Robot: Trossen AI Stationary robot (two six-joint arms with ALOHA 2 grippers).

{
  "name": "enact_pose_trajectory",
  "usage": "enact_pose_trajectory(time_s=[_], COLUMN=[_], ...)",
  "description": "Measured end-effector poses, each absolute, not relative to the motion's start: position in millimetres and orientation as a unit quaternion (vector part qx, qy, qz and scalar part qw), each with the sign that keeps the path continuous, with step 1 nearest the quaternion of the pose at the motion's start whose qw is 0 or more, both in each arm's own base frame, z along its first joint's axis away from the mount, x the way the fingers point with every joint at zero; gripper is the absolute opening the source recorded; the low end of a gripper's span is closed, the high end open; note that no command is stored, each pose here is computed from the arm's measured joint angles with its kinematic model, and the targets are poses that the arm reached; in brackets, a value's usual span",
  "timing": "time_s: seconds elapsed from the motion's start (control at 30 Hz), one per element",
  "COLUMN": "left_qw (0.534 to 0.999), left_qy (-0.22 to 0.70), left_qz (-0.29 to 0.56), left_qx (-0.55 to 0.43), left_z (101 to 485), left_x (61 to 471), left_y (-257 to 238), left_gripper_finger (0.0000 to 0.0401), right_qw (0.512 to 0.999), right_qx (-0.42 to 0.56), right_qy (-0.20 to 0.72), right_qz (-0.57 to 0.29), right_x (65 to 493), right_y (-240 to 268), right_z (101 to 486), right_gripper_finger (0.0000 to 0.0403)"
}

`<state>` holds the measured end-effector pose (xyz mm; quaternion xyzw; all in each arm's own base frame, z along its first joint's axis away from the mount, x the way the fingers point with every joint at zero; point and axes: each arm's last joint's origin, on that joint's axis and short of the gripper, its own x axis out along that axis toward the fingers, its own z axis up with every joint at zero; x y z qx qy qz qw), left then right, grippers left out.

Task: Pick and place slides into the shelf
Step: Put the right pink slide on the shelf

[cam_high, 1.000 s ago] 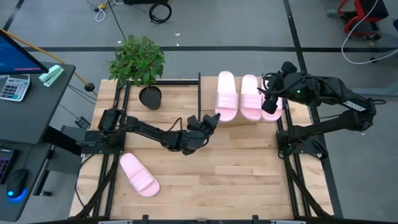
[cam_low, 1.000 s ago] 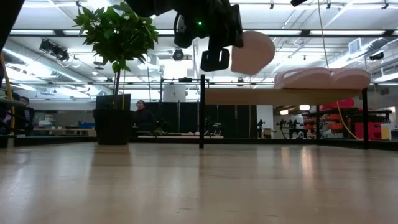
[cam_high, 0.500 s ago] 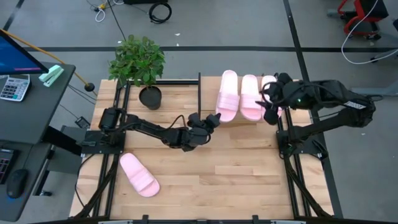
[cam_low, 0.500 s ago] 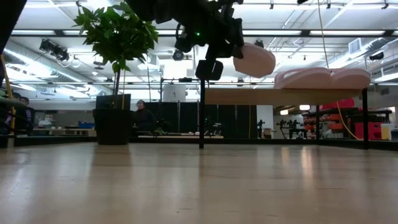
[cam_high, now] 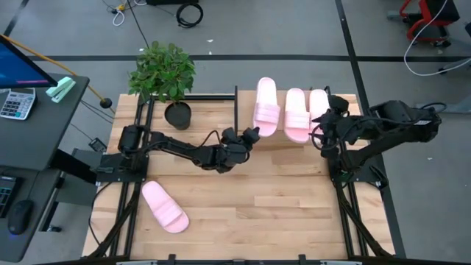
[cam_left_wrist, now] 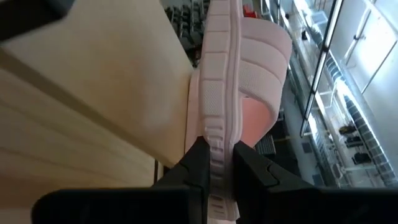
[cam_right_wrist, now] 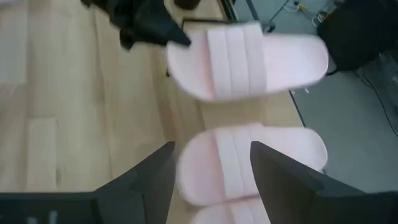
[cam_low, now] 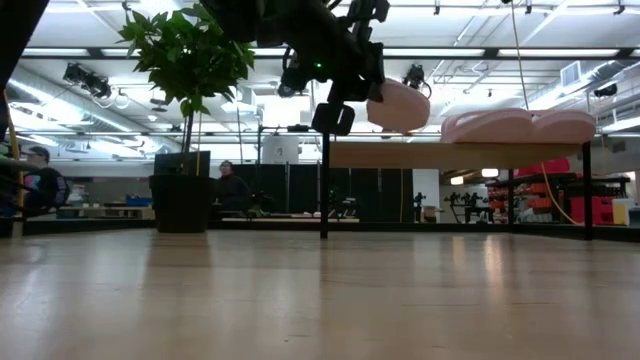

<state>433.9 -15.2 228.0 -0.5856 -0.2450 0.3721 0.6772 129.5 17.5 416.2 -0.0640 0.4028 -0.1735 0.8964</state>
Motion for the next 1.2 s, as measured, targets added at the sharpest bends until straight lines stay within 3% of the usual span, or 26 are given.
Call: enact_pose_trajectory(time_s=[0.2,0.53,1.2], left_qw=[0.66,0.66,0.675], left_qy=[-0.276,-0.281,-0.236], left_qz=[0.383,0.384,0.395], left_qx=[-0.585,-0.581,-0.577], left_z=[231,234,231], left_x=[443,501,500], left_y=[-8,-11,-36], left_gripper_finger=[0.005,0.0049,0.0048], right_qw=[0.897,0.918,0.926], right_qx=[-0.073,-0.064,-0.049], right_qy=[0.411,0.369,0.349], right_qz=[-0.143,-0.131,-0.133], right_x=[115,80,66], right_y=[15,7,3], right_z=[418,426,428], right_gripper_finger=[0.0213,0.0213,0.0213])
